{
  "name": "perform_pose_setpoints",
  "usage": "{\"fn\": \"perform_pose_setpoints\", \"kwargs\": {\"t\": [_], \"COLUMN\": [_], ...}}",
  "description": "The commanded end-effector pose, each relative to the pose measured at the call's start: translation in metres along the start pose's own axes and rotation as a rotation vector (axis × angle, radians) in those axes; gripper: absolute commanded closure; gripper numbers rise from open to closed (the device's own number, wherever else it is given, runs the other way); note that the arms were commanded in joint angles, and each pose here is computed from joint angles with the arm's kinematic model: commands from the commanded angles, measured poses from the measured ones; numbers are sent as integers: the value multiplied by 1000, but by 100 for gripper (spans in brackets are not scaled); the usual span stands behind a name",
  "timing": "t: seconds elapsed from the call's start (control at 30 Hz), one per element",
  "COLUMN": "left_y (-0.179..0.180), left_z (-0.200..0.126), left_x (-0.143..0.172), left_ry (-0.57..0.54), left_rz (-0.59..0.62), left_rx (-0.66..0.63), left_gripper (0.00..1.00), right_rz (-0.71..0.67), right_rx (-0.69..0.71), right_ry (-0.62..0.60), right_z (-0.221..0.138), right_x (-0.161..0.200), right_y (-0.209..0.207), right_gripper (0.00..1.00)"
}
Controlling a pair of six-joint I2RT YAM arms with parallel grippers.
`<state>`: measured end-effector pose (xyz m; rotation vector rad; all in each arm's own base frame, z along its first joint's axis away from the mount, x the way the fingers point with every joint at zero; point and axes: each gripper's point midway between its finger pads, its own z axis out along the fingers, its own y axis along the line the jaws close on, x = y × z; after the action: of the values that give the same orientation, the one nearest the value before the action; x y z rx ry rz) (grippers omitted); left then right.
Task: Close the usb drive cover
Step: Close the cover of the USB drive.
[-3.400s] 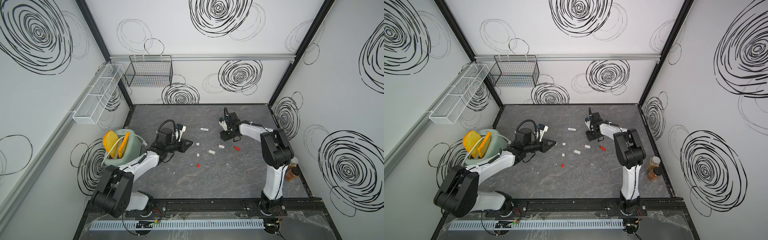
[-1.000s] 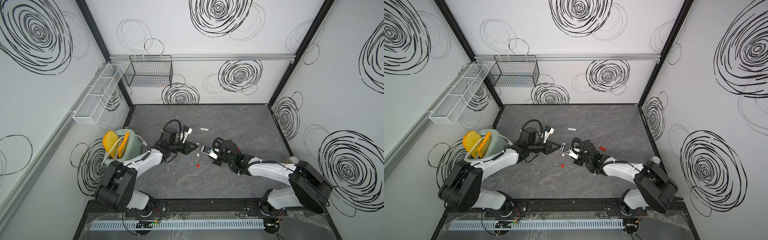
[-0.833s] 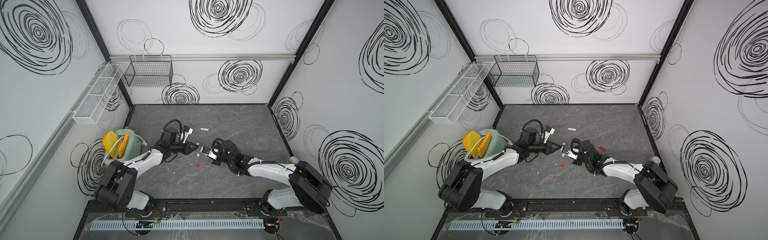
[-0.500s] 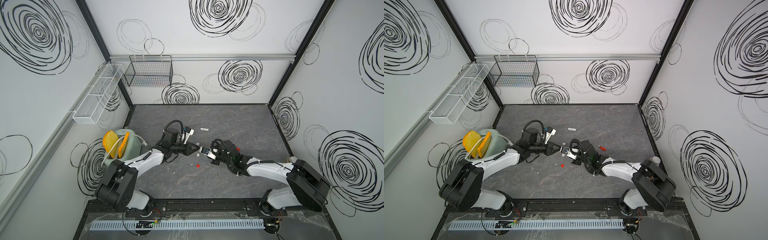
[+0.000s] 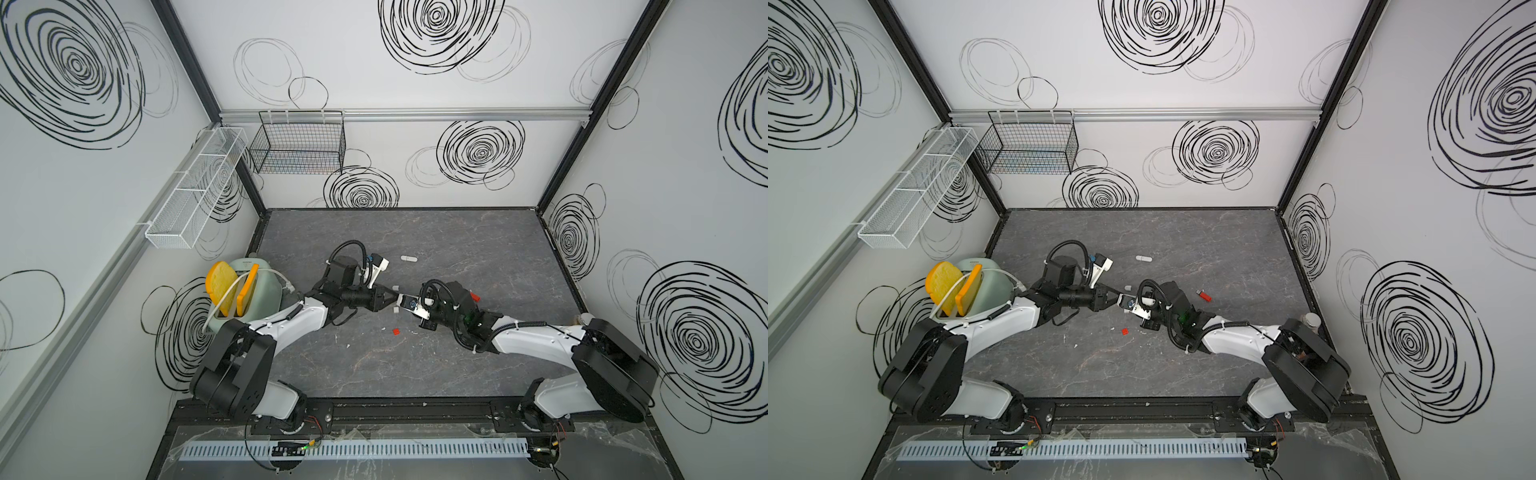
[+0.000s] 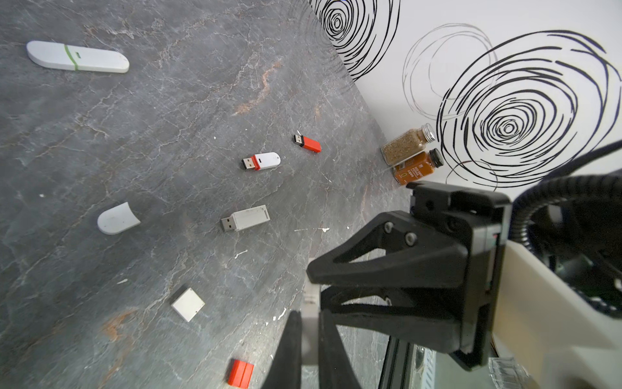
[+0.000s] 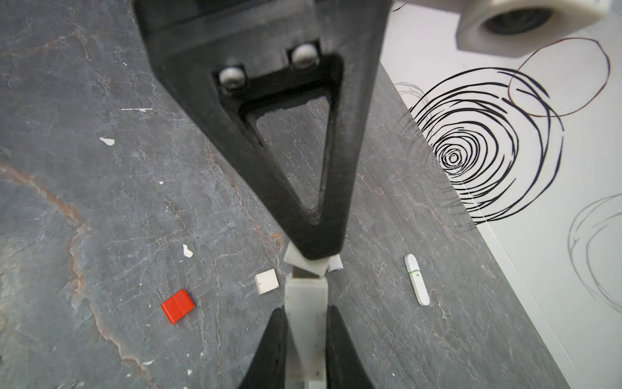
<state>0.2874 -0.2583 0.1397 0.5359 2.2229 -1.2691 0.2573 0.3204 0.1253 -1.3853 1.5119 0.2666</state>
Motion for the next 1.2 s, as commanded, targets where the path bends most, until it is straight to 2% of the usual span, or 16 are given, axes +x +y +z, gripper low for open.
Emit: {"fn": "perform_pose_setpoints", "kwargs": {"t": [0.0, 0.37, 0.5, 0.73, 0.9, 1.0, 1.17], "left_y": [-8, -12, -13, -14, -13, -12, -12], "left_z": [2, 0, 0, 3, 4, 4, 3], "left_x": [-9, -13, -11, -8, -5, -3, -2], "left_ry": [-13, -39, -46, -34, -29, -26, -25], "left_rz": [19, -15, -4, -27, -22, -25, 5], "left_rx": [31, 45, 54, 58, 52, 49, 48], "left_gripper": [100, 100, 100, 100, 100, 100, 100], "right_rz": [29, 205, 224, 205, 91, 43, 74], "right_rx": [84, 117, 124, 136, 178, 213, 221], "right_ry": [-88, -230, -278, -348, -392, -386, -407], "right_z": [-8, -12, -9, 1, -3, -6, -18], "right_x": [-24, -53, -68, -101, -122, -126, -126], "right_y": [-19, -32, -34, -37, -46, -61, -89], "right_gripper": [98, 99, 99, 100, 100, 100, 100]}}
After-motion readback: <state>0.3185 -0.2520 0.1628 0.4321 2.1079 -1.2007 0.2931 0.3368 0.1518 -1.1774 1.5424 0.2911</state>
